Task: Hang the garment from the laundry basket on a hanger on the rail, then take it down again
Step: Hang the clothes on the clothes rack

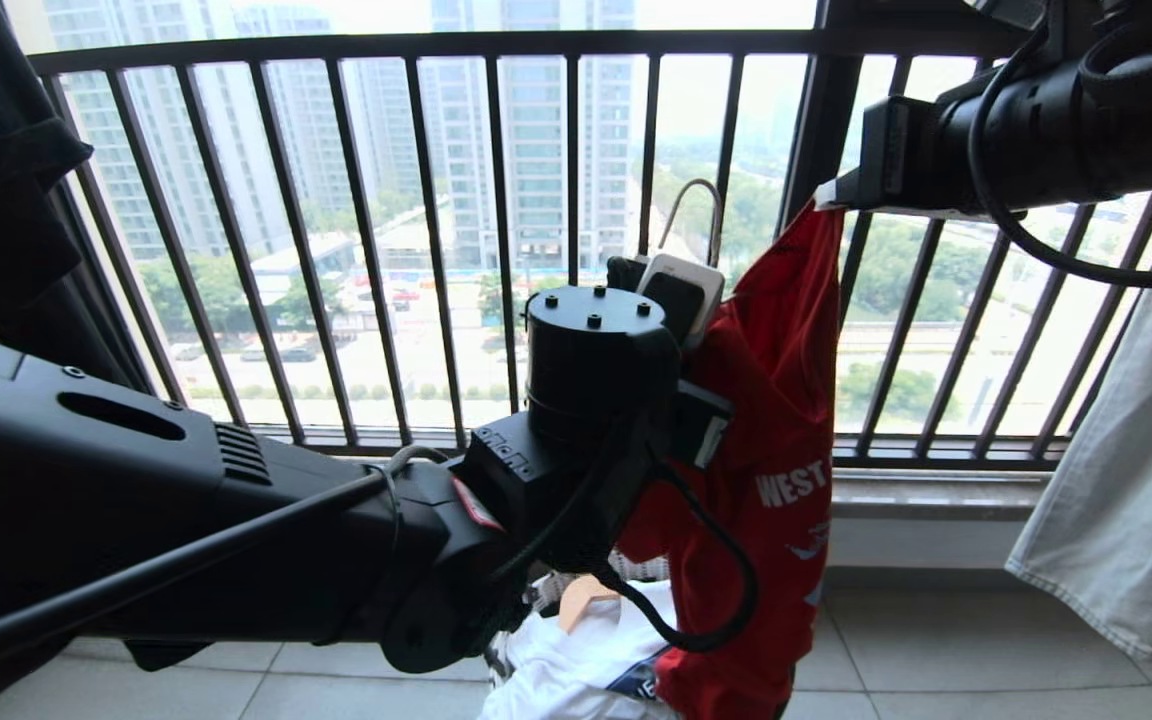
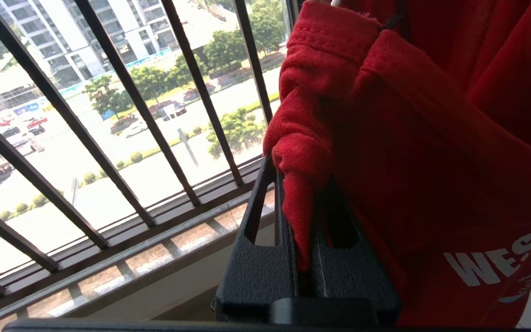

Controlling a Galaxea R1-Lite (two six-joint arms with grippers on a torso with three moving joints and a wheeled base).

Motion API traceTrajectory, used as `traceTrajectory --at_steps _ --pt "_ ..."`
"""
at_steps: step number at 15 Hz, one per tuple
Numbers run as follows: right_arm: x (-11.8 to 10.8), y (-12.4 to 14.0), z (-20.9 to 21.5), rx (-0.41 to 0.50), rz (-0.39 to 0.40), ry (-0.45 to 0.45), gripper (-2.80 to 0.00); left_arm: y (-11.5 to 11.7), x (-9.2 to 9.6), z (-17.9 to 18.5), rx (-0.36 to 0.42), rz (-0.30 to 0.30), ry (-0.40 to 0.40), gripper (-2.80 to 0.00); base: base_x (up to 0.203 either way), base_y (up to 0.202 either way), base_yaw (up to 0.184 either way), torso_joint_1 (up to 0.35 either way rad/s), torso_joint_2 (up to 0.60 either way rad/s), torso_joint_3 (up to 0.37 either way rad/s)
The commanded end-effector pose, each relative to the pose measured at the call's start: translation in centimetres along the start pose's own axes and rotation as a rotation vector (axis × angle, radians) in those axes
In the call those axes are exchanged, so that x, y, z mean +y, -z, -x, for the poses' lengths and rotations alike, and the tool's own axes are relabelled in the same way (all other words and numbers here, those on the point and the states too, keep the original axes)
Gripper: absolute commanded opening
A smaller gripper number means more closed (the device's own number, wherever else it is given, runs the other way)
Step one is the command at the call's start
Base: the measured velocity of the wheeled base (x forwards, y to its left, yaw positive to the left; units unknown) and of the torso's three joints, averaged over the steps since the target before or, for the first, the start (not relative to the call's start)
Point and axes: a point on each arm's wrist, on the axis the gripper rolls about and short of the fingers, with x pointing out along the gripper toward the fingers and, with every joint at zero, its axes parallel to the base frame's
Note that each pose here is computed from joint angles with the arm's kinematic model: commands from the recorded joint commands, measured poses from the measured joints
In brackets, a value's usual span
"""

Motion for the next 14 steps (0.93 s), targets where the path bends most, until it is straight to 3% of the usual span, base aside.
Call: traceTrajectory --at_steps 1,6,8,14 --pt "-0.1 0.2 1.6 0.010 -0.001 -0.060 -2.80 -0.2 0.3 -0.4 -0.013 0.013 -0.018 -2.80 0.000 0.000 0.000 0.000 0.00 0.000" --pt "0.0 1.0 3.1 0.074 0.004 -0.286 -2.80 -0.6 0.7 -0.5 -0.028 0.033 -0.027 -2.80 0.000 0.000 0.000 0.000 0.00 0.000" --pt "0.3 1.4 2.9 0.097 0.007 -0.314 -2.80 -1.3 0.7 -0.6 -0.052 0.093 -0.030 -2.80 0.000 0.000 0.000 0.000 0.00 0.000" --pt "1.2 1.5 2.8 0.084 0.036 -0.375 -2.80 -1.4 0.6 -0.6 -0.055 0.111 -0.026 -2.80 0.000 0.000 0.000 0.000 0.00 0.000"
